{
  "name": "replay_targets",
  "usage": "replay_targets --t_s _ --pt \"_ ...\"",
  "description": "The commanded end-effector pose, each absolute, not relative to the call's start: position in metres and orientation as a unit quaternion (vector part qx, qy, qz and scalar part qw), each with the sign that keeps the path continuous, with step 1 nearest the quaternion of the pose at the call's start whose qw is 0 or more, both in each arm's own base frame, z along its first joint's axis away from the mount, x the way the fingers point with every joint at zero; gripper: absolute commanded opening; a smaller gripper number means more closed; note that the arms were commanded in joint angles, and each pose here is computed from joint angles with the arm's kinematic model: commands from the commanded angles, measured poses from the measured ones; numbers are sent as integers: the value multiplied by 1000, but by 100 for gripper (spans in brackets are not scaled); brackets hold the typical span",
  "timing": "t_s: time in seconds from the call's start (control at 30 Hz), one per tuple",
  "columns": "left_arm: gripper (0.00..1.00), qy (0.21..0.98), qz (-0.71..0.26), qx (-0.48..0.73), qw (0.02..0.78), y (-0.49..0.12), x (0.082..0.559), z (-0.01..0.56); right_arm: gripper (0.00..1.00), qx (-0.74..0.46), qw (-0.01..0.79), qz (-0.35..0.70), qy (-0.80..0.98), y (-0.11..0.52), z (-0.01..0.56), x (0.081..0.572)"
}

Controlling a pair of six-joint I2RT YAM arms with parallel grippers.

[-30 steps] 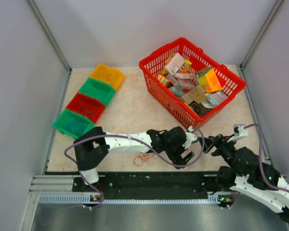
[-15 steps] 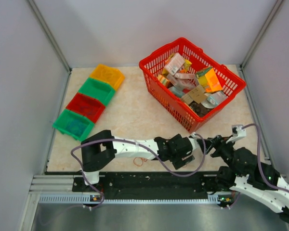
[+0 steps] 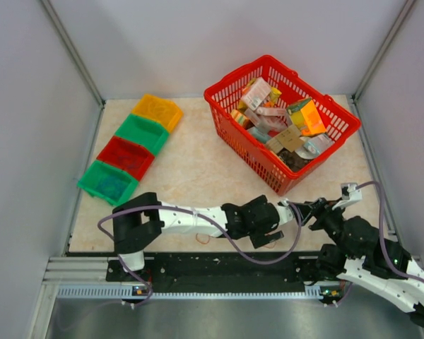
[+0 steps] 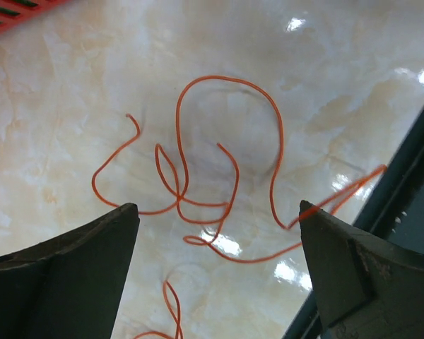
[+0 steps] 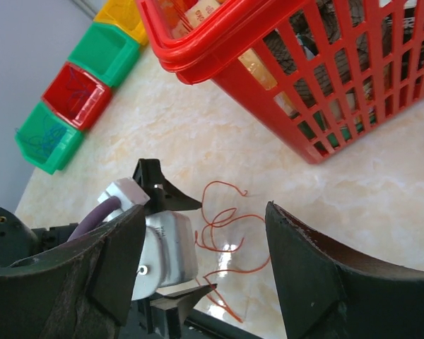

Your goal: Untangle the cables

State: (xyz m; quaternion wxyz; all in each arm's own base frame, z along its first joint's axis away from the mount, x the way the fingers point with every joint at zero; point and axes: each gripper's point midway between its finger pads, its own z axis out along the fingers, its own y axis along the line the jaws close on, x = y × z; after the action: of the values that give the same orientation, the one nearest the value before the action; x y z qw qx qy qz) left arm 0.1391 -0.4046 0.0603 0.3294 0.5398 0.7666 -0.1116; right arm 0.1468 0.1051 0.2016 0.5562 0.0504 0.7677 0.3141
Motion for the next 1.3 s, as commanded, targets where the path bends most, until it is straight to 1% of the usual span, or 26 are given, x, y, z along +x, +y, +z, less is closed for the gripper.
replay_targets --t_s 0.0,0.13,0.2,0.27,0.33,0.43,0.53,0.57,0.6,0.7,0.73,0.8,0.87,0.9,1.0,1.1,1.27 --pt "98 747 -77 569 335 -418 151 49 69 74 577 364 727 98 228 142" --pt "92 741 -52 573 348 -419 163 42 69 72 574 363 731 99 224 142" --pt "85 741 -57 572 348 -421 166 41 69 75 573 363 731 99 224 142" --pt "71 745 -63 569 343 -421 168 40 69 74 573 362 731 99 223 142" --pt "54 748 -69 567 338 -418 168 39 69 73 574 362 731 99 224 142" --pt "36 756 -81 560 330 -407 169 41 69 73 575 360 731 98 223 143" --pt "8 771 -110 537 324 -390 175 54 69 74 575 357 733 99 221 144" --pt "0 776 -129 520 332 -385 181 65 69 75 576 354 733 98 221 144" --pt "0 782 -145 504 336 -377 185 72 69 76 576 354 733 98 221 144" --pt "0 799 -237 424 355 -353 210 114 69 77 577 350 734 97 221 145" --pt "0 801 -266 388 370 -343 222 133 69 77 579 348 734 97 221 146" --pt "0 806 -293 314 408 -316 248 167 69 77 578 348 734 97 221 146" --pt "0 815 -272 226 459 -283 281 196 69 77 579 346 734 96 220 146" --pt "0 824 -234 160 490 -257 302 208 69 77 578 347 734 97 220 146" --pt "0 833 -161 16 530 -192 339 231 69 77 577 348 735 97 220 146" --pt "0 832 -142 -143 517 -119 372 238 69 76 576 350 735 98 220 145" --pt "0 796 -240 -331 447 -59 410 222 68 76 573 354 735 99 220 145"
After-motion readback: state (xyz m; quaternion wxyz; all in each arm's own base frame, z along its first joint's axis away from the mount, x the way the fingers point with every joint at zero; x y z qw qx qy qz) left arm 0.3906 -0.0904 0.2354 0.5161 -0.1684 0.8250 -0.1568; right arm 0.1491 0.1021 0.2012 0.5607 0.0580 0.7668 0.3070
